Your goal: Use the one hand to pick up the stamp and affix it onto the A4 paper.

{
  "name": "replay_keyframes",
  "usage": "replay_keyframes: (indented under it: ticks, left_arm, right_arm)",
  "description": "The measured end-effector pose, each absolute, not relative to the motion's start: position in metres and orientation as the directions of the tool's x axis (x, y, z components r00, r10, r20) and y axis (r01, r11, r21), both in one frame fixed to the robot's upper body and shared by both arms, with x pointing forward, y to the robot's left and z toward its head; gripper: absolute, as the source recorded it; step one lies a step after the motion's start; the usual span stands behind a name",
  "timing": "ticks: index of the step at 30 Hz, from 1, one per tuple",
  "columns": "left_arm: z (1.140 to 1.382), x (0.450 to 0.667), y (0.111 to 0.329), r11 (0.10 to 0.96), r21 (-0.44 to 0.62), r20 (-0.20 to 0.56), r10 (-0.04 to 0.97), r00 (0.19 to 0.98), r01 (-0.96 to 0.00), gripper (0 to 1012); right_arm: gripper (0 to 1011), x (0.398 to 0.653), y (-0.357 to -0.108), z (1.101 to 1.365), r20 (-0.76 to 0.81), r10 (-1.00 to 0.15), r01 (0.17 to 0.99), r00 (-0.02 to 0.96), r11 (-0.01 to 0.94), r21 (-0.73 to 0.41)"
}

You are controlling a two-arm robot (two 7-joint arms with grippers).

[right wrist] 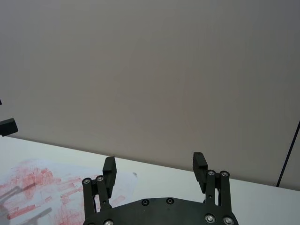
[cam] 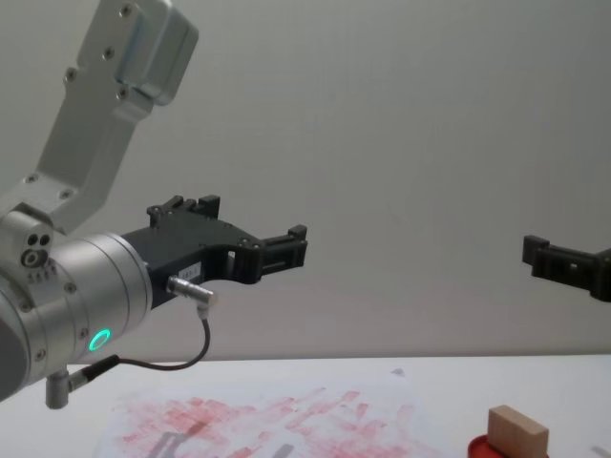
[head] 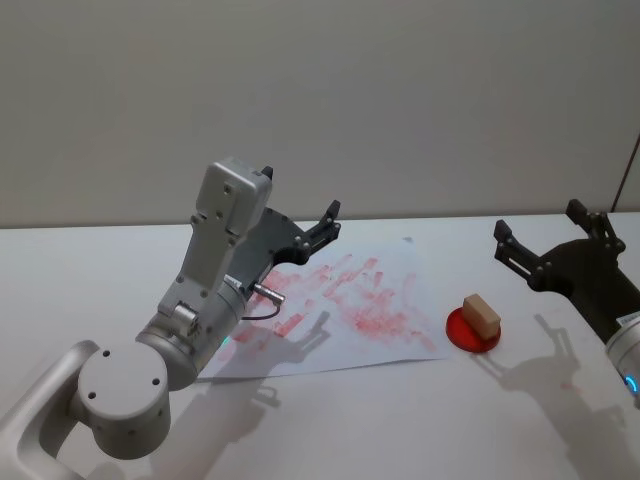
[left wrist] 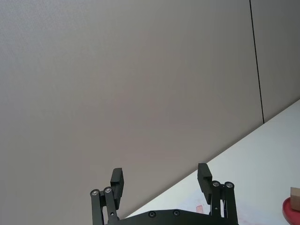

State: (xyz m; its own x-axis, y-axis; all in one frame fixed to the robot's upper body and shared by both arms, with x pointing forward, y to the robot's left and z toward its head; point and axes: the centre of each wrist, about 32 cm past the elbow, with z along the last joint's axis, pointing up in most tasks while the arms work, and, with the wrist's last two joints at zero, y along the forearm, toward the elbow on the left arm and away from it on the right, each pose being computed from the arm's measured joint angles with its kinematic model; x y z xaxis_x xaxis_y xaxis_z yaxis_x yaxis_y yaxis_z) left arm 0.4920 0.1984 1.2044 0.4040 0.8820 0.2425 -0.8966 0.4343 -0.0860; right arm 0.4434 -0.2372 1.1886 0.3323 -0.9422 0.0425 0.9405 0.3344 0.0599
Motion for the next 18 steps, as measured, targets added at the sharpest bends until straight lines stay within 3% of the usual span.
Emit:
replay_keyframes:
  ticks: [18]
  left_arm:
    - [1.2044,0.492,0.1984,0.434,-0.086,0.242,0.882,0.404,-0.897,1001]
  right_arm:
    - [1001,0.4433,-0.2371,1.1887,0.043,-0.942,0.94,0.333,0.335,0.061]
